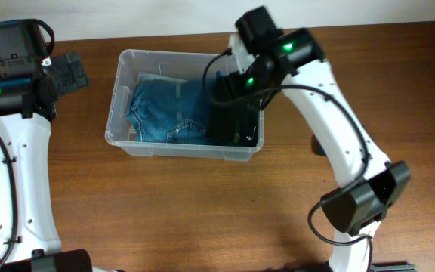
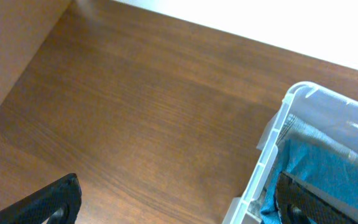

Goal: Pack container
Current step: 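Move the right gripper back and grasp the second taped black shirt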

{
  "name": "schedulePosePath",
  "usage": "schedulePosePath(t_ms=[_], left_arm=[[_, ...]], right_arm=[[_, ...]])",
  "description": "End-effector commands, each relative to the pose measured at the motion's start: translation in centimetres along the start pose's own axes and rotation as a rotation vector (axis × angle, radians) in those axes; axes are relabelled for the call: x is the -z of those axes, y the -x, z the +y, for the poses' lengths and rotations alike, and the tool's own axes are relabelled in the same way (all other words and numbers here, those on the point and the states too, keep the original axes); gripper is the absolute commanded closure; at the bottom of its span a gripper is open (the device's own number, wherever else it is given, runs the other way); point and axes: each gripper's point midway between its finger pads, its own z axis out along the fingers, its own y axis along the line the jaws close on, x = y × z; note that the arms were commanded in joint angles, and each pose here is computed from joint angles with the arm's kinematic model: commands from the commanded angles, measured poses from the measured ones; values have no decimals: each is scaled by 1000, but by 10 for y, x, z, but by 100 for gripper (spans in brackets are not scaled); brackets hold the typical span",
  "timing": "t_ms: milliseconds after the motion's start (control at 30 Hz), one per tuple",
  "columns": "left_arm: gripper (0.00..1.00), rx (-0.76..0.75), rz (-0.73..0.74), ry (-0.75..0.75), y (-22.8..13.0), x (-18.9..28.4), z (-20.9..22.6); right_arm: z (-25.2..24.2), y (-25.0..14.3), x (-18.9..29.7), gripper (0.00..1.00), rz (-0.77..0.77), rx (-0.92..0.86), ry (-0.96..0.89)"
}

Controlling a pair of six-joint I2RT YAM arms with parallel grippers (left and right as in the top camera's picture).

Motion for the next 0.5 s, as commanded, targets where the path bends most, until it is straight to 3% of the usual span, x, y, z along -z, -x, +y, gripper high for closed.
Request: schedulePosePath(t_ms=[0, 233, 467], left_arm=[[1, 15, -12, -5, 5, 0, 0], [1, 15, -12, -6, 5, 0, 0], [1, 15, -11, -7, 5, 0, 0]], right_arm=[[-36, 2, 32, 19, -29, -77, -55], [-128, -47, 56, 15, 110, -335, -128], [-214, -84, 71, 13, 113, -639, -167]])
